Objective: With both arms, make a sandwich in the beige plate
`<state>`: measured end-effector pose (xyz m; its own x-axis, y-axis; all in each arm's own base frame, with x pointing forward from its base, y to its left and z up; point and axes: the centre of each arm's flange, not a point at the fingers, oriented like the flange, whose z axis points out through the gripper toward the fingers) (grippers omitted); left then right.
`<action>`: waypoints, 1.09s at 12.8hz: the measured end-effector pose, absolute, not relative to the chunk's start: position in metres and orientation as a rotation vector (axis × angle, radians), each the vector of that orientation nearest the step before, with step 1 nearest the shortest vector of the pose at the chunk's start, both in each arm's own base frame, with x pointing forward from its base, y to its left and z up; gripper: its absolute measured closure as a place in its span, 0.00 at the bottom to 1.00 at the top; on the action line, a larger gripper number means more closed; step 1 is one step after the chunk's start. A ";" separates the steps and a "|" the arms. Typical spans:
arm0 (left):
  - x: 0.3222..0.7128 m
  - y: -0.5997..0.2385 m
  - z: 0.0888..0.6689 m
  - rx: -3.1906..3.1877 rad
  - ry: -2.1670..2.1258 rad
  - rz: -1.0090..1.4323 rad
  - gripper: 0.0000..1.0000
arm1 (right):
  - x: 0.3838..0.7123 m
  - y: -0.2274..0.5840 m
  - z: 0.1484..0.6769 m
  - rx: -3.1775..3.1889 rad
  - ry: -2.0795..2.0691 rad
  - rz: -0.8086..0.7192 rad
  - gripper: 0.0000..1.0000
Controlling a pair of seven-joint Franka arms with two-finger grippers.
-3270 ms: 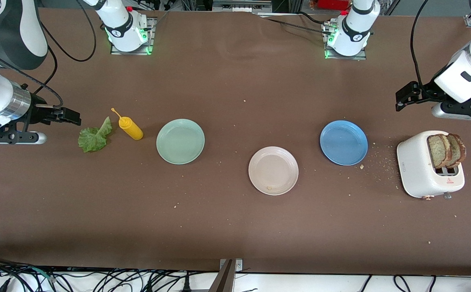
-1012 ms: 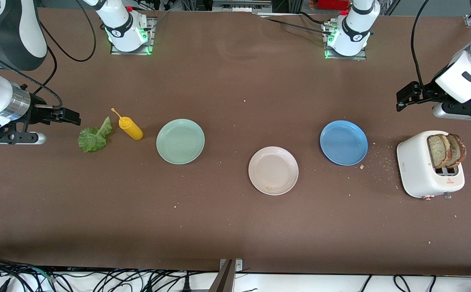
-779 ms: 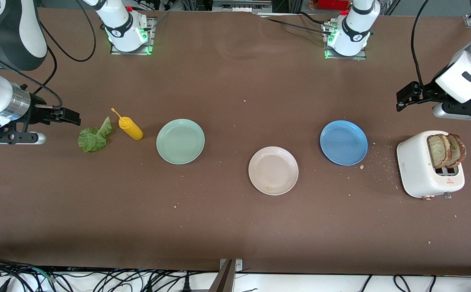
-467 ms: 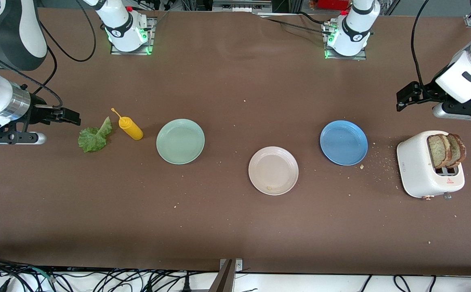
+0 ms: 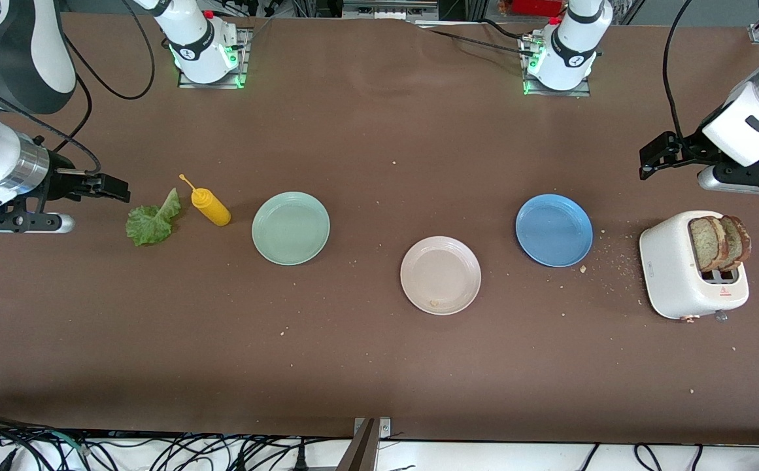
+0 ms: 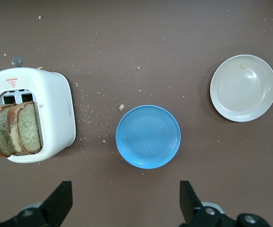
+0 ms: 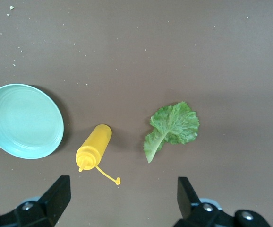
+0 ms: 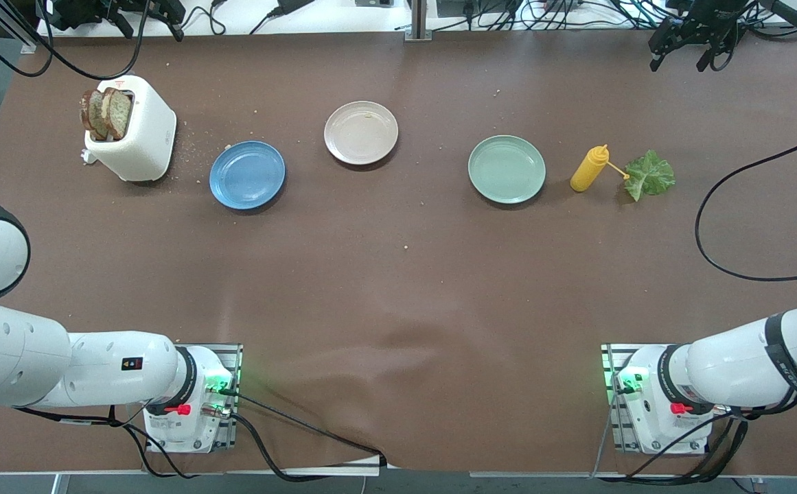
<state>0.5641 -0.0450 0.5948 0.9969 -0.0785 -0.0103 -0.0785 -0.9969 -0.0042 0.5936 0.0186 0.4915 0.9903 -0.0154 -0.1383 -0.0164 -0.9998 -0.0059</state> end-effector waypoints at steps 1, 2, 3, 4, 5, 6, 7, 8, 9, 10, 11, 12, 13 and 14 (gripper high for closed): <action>0.564 -0.045 0.595 -3.135 0.123 0.016 0.00 | 0.594 0.019 0.492 -3.127 0.025 0.217 0.00; 0.564 -0.045 0.595 -3.135 0.123 0.016 0.00 | 0.594 0.019 0.492 -3.127 0.025 0.218 0.00; 0.564 -0.045 0.595 -3.135 0.123 0.016 0.00 | 0.594 0.019 0.492 -3.127 0.025 0.218 0.00; 0.564 -0.045 0.594 -3.135 0.123 0.017 0.00 | 0.594 0.019 0.492 -3.127 0.025 0.218 0.00; 0.565 -0.045 0.594 -3.135 0.122 0.019 0.00 | 0.593 0.019 0.491 -3.127 0.025 0.220 0.00; 0.565 -0.044 0.592 -3.135 0.122 0.023 0.00 | 0.593 0.019 0.491 -3.127 0.025 0.225 0.00; 0.566 -0.044 0.591 -3.135 0.121 0.028 0.00 | 0.593 0.019 0.491 -3.126 0.025 0.228 0.00; 0.566 -0.044 0.590 -3.135 0.120 0.034 0.00 | 0.593 0.019 0.491 -3.126 0.025 0.229 0.00; 0.566 -0.043 0.589 -3.135 0.118 0.039 0.00 | 0.593 0.019 0.491 -3.126 0.025 0.229 0.00; 0.566 -0.043 0.588 -3.135 0.117 0.043 0.00 | 0.593 0.019 0.491 -3.126 0.025 0.229 0.00; 0.566 -0.042 0.587 -3.135 0.116 0.049 0.00 | 0.593 0.019 0.491 -3.126 0.025 0.229 0.00; 0.566 -0.041 0.587 -3.135 0.114 0.057 0.00 | 0.593 0.019 0.491 -3.126 0.025 0.229 0.00; 0.567 -0.040 0.585 -3.135 0.109 0.064 0.00 | 0.593 0.019 0.491 -3.126 0.025 0.229 0.00; 0.568 -0.036 0.583 -3.136 0.101 0.073 0.00 | 0.593 0.019 0.491 -3.126 0.025 0.229 0.00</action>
<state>0.5676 -0.0364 0.5828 0.9969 -0.0639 -0.0469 -0.0641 -0.9979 -0.0021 0.5928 0.0186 0.4906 0.9892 -0.0153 -0.1460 -0.0163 -0.9999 -0.0056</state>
